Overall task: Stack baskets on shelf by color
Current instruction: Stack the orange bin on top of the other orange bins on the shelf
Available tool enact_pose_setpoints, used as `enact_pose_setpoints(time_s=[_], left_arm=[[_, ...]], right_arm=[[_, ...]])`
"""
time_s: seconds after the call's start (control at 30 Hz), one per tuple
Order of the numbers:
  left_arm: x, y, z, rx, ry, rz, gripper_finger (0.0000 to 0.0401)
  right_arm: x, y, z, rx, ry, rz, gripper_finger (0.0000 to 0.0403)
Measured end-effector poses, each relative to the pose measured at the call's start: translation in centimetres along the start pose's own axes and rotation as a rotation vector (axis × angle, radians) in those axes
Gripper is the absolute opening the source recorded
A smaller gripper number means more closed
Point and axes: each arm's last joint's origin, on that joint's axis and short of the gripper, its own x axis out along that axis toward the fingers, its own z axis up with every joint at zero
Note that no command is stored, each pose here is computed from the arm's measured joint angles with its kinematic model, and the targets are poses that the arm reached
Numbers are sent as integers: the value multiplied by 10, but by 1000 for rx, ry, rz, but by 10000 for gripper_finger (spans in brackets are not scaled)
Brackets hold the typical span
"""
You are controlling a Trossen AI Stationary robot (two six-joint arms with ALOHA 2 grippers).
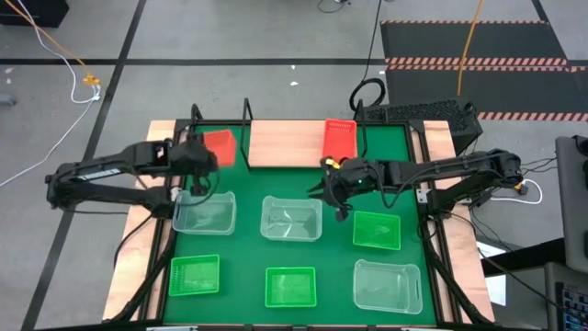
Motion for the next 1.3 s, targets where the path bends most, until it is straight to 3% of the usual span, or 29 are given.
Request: enact_pose_setpoints(time_s=[0.23,0.43,0.57,0.7,0.83,0.97,1.1,1.3], left_arm=[[-23,-9,27,168,-135,-70,8],[-37,-12,59,268,-181,-28,14],[-28,-21,88,338,-210,-63,8],[-1,-43,113,531,-194,-126,15],[24,-60,132,681,-181,-137,11],[40,-68,148,743,-157,-146,10],[49,-72,164,786,-183,-133,22],[53,-75,181,816,-233,-166,8]], right_arm=[[0,3,3,-73,-15,2,47],[0,3,3,-95,-17,1,47],[-3,-1,11,-146,-59,-74,49],[-11,-11,27,-149,-114,-130,65],[-17,-19,42,-107,-118,-31,95],[-18,-20,48,-87,-69,104,131],[-8,-18,46,-97,-28,135,162],[14,-13,30,-102,85,168,183]])
